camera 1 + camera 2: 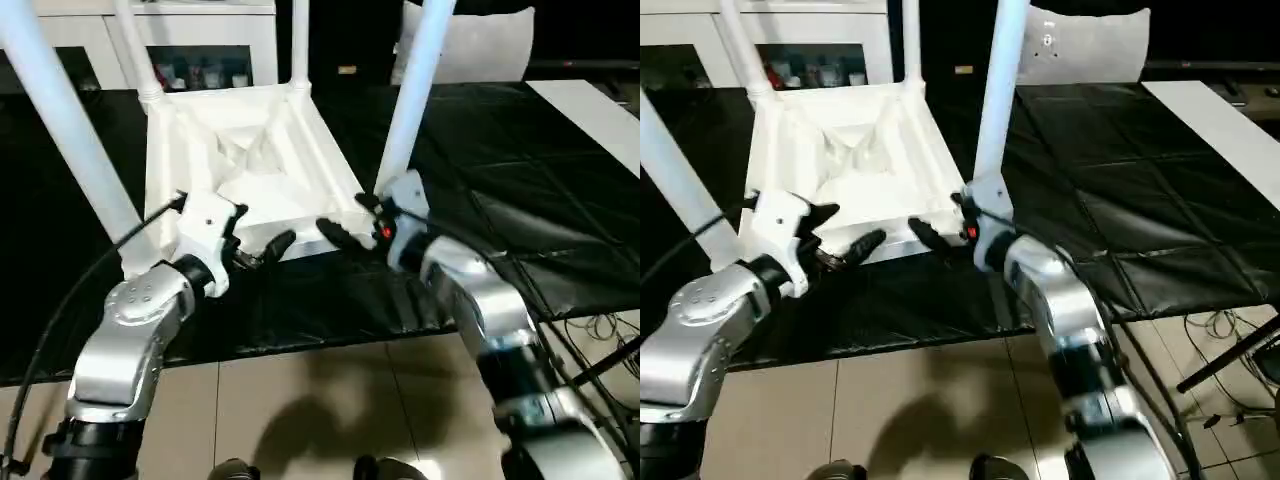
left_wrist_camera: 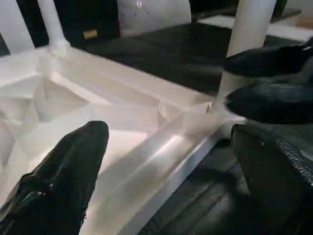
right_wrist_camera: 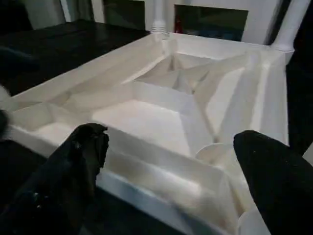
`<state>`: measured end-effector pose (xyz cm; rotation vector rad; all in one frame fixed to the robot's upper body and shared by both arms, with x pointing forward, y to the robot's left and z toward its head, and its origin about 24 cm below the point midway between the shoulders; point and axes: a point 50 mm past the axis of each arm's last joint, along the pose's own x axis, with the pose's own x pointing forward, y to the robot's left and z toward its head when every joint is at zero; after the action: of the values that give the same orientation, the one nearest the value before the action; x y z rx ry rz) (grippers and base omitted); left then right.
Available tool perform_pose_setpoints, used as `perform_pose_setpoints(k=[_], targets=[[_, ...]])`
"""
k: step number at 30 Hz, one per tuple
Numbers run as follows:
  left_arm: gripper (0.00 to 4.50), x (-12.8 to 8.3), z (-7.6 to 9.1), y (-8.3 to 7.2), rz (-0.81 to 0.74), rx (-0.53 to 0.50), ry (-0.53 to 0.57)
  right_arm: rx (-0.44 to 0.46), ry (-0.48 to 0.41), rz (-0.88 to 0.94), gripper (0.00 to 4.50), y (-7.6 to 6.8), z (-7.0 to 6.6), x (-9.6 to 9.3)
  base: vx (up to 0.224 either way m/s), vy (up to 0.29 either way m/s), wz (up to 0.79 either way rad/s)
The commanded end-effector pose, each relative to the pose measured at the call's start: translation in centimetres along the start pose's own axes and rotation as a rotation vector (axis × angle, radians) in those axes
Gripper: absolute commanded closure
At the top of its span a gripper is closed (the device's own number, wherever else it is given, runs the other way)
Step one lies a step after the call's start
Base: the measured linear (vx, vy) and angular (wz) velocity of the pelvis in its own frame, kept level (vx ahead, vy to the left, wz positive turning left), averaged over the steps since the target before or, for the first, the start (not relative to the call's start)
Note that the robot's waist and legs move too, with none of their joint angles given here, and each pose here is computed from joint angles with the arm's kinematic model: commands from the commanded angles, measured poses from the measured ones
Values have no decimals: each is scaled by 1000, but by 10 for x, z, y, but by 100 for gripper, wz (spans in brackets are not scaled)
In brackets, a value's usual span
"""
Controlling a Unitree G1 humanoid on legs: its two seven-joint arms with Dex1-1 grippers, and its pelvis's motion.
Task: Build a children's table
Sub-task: Rotate table base
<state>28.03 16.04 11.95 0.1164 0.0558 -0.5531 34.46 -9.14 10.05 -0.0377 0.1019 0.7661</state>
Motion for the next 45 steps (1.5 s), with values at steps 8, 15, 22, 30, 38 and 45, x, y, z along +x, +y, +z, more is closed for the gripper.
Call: perform_pose_setpoints(k=[8,15,22,30,38,45], targets=[[8,-22,11,-8,-89,-46,-22,-11,11,-179,0,-30,8,4,0,0,0],[8,-34,21,-17,-234,-49,23,-5,32,-376,0,-63,9,-8,0,0,0],[8,-52,17,-12,-273,-70,74,-13,40,-473,0,-84,10,-18,0,0,0],[8,-68,14,11,-240,-67,122,-22,50,-574,0,-108,9,-37,0,0,0],[8,-63,3,38,-165,-36,176,-7,88,-493,0,-97,-14,-43,0,0,0],[8,-56,2,55,-113,-29,182,7,103,-428,0,-82,-29,-41,0,0,0]])
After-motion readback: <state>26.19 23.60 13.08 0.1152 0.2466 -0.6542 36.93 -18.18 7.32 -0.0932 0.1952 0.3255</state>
